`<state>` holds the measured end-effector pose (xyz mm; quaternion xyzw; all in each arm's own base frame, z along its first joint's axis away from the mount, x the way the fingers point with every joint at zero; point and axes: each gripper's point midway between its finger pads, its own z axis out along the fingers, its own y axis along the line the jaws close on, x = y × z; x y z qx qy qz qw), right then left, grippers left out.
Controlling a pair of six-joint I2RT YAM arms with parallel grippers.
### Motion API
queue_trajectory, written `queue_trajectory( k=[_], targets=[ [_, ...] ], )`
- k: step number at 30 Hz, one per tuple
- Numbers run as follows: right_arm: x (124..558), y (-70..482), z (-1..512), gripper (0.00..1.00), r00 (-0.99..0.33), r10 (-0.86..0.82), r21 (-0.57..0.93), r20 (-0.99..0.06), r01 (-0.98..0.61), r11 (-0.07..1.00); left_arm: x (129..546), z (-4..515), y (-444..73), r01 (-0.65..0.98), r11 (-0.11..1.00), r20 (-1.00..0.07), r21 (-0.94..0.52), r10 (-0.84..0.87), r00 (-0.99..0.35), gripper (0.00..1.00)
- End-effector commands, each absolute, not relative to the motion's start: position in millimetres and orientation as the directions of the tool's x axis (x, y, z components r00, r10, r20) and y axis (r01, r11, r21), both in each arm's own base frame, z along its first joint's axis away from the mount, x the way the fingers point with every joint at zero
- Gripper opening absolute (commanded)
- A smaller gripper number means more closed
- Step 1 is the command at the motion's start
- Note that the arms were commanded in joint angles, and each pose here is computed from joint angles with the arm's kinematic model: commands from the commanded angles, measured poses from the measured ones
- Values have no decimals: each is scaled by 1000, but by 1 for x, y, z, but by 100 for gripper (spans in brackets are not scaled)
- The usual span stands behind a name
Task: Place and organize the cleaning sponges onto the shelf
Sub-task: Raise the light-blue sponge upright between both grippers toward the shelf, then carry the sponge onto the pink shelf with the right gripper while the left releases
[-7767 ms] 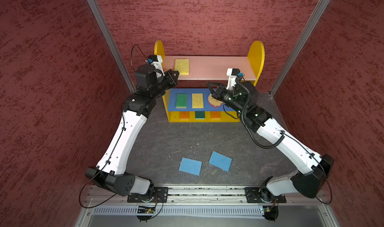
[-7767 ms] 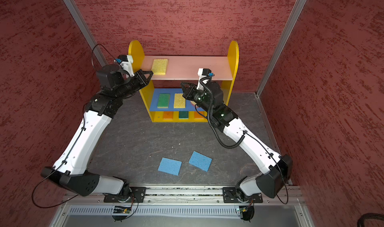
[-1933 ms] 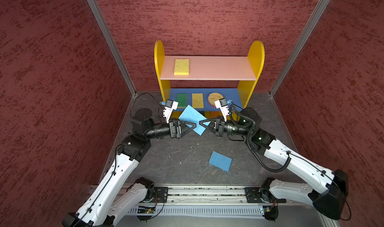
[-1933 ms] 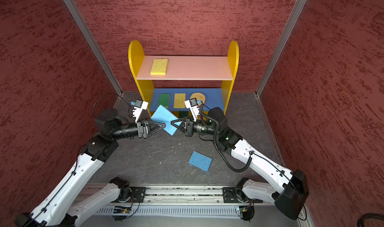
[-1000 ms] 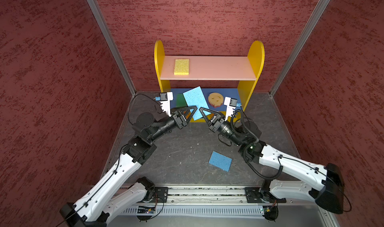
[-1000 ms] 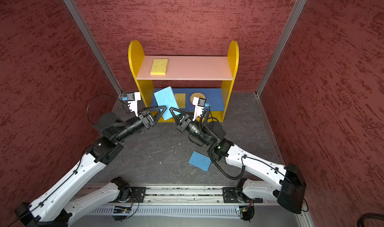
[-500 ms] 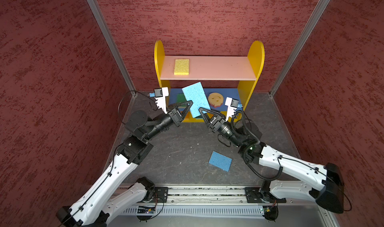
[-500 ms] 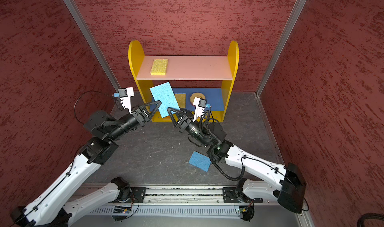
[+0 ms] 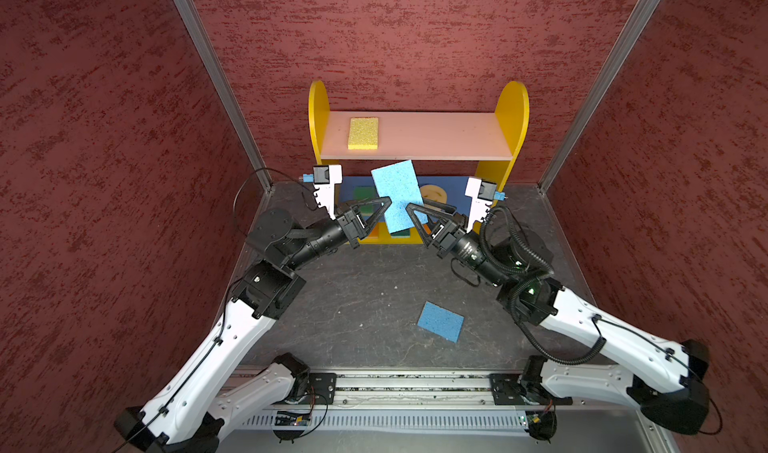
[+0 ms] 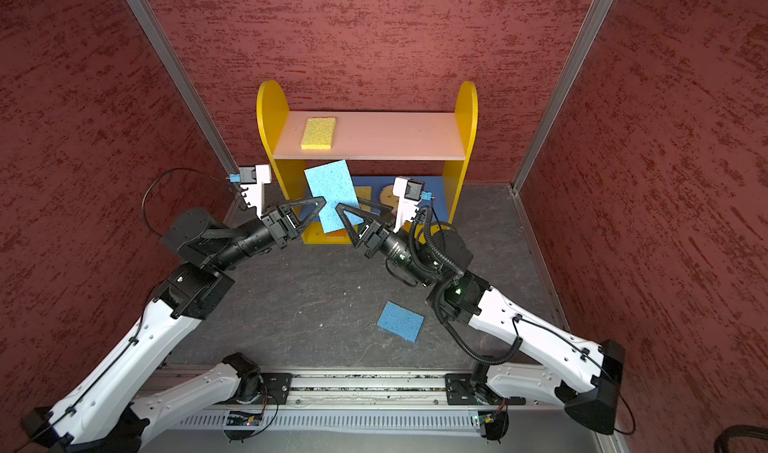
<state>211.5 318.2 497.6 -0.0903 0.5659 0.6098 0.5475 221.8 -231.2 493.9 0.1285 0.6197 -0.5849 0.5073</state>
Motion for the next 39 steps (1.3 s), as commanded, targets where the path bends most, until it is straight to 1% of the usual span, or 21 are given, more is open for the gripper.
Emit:
queue_trajectory(
  k=[1, 6, 7, 8, 9, 10, 11, 12, 13, 15, 16, 17, 19, 20, 23, 25, 28, 31, 39],
  targets=[
    [203, 330, 489, 47, -412, 494, 571, -766, -788, 228, 213, 501, -232, 769, 252, -784, -587, -411, -464, 0],
    [205, 320, 490, 16, -400, 529, 585, -748, -775, 241, 212, 501, -234, 771, 252, -789, -585, -395, -470, 0],
    [207, 319, 489, 7, -399, 530, 588, -748, -768, 252, 213, 501, -235, 771, 249, -789, -586, -392, -473, 0],
    [209, 319, 487, 1, -396, 531, 591, -749, -762, 264, 212, 501, -236, 773, 248, -791, -584, -388, -473, 12],
    [211, 318, 487, 0, -394, 533, 593, -749, -758, 272, 211, 501, -236, 777, 247, -794, -579, -385, -470, 30],
    [213, 317, 487, 0, -387, 535, 593, -751, -753, 287, 210, 502, -235, 780, 247, -797, -575, -386, -465, 59],
    [216, 316, 486, 0, -379, 538, 594, -753, -744, 307, 210, 501, -233, 778, 260, -799, -572, -389, -458, 79],
    [220, 313, 487, 0, -369, 542, 594, -755, -734, 330, 210, 500, -229, 773, 280, -802, -569, -394, -448, 93],
    [224, 311, 488, 0, -351, 545, 591, -762, -721, 361, 209, 499, -224, 767, 309, -809, -562, -400, -431, 100],
    [237, 303, 490, 0, -315, 545, 588, -777, -672, 450, 208, 497, -213, 756, 374, -828, -537, -406, -387, 100],
    [246, 298, 489, 0, -295, 535, 582, -792, -630, 515, 207, 495, -207, 747, 407, -837, -525, -406, -367, 99],
    [256, 294, 489, 0, -274, 518, 567, -810, -588, 577, 206, 493, -201, 735, 438, -844, -517, -405, -352, 99],
    [271, 288, 493, 0, -231, 491, 533, -840, -519, 668, 204, 489, -191, 716, 487, -858, -500, -394, -331, 100],
    [277, 287, 495, 0, -210, 474, 511, -855, -497, 702, 204, 486, -187, 701, 512, -862, -496, -387, -328, 100],
    [293, 287, 505, 0, -168, 447, 472, -879, -451, 758, 203, 477, -173, 660, 579, -875, -480, -370, -312, 99],
    [306, 284, 509, 0, -148, 432, 454, -890, -392, 800, 201, 470, -164, 635, 613, -881, -470, -366, -300, 100],
    [324, 287, 512, 0, -112, 393, 407, -913, -343, 847, 199, 458, -153, 602, 645, -882, -471, -369, -295, 100],
    [347, 298, 510, 0, -125, 369, 389, -921, -331, 860, 199, 445, -146, 571, 668, -879, -476, -360, -312, 100],
    [419, 308, 491, 0, -271, 355, 434, -895, -334, 837, 200, 421, -134, 502, 714, -869, -488, -341, -360, 100]
  ],
)
